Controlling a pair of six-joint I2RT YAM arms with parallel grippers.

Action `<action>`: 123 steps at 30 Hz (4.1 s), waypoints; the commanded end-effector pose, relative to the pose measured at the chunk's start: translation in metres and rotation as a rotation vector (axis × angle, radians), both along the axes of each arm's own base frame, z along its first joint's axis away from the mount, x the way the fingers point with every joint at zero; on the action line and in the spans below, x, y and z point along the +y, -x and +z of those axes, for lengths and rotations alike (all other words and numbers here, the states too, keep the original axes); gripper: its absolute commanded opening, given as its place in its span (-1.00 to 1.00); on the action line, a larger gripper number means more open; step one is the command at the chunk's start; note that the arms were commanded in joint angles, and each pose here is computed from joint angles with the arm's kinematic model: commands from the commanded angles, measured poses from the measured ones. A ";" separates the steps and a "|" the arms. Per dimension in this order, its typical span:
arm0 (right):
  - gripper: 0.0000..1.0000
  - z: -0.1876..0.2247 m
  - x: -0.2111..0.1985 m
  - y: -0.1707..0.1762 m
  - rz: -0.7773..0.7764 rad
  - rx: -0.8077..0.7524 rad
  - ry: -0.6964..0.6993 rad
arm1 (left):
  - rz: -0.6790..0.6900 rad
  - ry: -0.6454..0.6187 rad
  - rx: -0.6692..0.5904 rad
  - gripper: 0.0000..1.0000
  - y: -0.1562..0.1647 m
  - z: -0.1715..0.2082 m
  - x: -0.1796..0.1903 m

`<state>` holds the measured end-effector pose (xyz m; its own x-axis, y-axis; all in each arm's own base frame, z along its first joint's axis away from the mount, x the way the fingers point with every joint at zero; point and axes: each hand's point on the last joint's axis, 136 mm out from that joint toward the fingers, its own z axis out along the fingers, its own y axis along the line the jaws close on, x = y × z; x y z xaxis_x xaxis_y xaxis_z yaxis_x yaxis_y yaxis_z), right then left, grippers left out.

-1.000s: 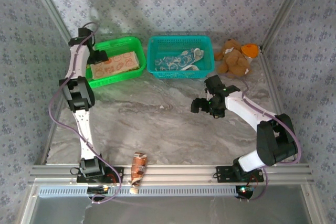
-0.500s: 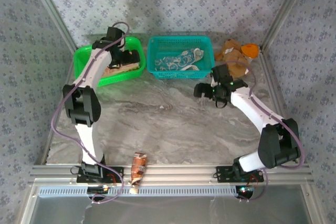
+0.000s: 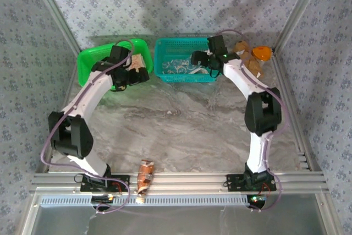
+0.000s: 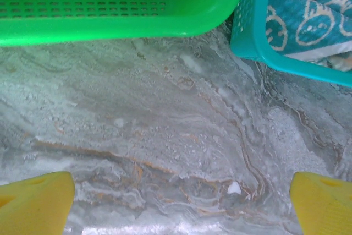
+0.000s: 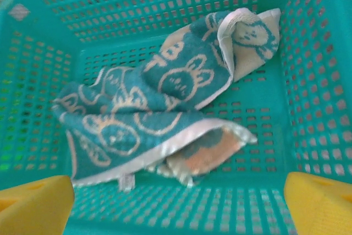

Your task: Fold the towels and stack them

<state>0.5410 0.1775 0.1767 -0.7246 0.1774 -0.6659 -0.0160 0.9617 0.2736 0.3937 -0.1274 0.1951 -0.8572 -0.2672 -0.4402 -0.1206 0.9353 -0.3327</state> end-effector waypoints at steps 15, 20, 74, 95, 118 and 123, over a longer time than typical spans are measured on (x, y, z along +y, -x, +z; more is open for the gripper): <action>0.71 -0.113 0.059 -0.069 -0.001 0.088 0.036 | 0.084 0.069 -0.029 1.00 0.076 0.033 0.018; -0.53 -0.116 0.062 -0.060 0.032 0.123 0.021 | 0.101 0.057 -0.047 1.00 0.088 0.040 0.026; -0.69 -0.079 0.110 0.181 -0.014 0.137 -0.159 | 0.017 0.200 0.042 0.86 0.149 -0.038 -0.017; -0.07 -0.059 0.066 0.211 0.291 0.202 -0.154 | -0.009 0.139 0.173 0.11 0.143 -0.112 -0.114; -0.24 -0.127 0.004 0.207 0.133 0.347 -0.005 | 0.062 0.169 0.256 -0.22 0.141 -0.143 -0.152; -0.22 -0.124 0.005 0.205 0.136 0.338 -0.015 | 0.062 0.223 0.279 -0.36 0.137 -0.147 -0.177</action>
